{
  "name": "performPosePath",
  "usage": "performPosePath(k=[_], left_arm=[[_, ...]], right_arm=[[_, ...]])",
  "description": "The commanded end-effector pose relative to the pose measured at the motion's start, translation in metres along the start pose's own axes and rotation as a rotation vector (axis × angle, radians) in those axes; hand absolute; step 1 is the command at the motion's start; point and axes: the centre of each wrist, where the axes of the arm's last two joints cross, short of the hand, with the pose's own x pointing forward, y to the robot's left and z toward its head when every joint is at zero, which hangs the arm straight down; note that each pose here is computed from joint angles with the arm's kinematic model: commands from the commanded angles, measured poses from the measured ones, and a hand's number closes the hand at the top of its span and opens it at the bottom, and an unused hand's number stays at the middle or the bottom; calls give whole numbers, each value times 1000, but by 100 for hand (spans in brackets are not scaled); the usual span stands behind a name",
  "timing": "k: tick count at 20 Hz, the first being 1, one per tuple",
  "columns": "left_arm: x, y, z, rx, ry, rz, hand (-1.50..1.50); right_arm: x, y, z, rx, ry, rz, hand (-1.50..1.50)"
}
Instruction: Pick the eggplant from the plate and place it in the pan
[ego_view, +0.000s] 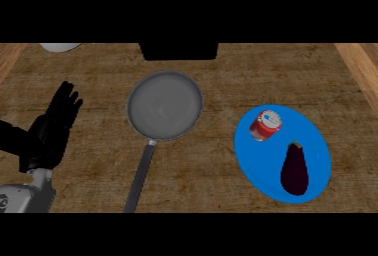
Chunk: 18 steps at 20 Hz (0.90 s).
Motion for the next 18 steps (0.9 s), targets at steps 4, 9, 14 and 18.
performPosePath(k=[4, 9, 14, 18], left_arm=[[4, -11, -4, -47, 1, -1, 0], [11, -11, -1, -55, -10, -18, 0], [8, -19, -13, -67, 6, -9, 0], [0, -17, -6, -54, -9, -12, 0]], right_arm=[[39, -22, -25, 183, 58, 204, -150], [62, 8, -50, 282, 113, 359, -150], [68, 31, -65, 495, 204, 474, -150], [68, 43, -73, 696, 295, 529, -150]])
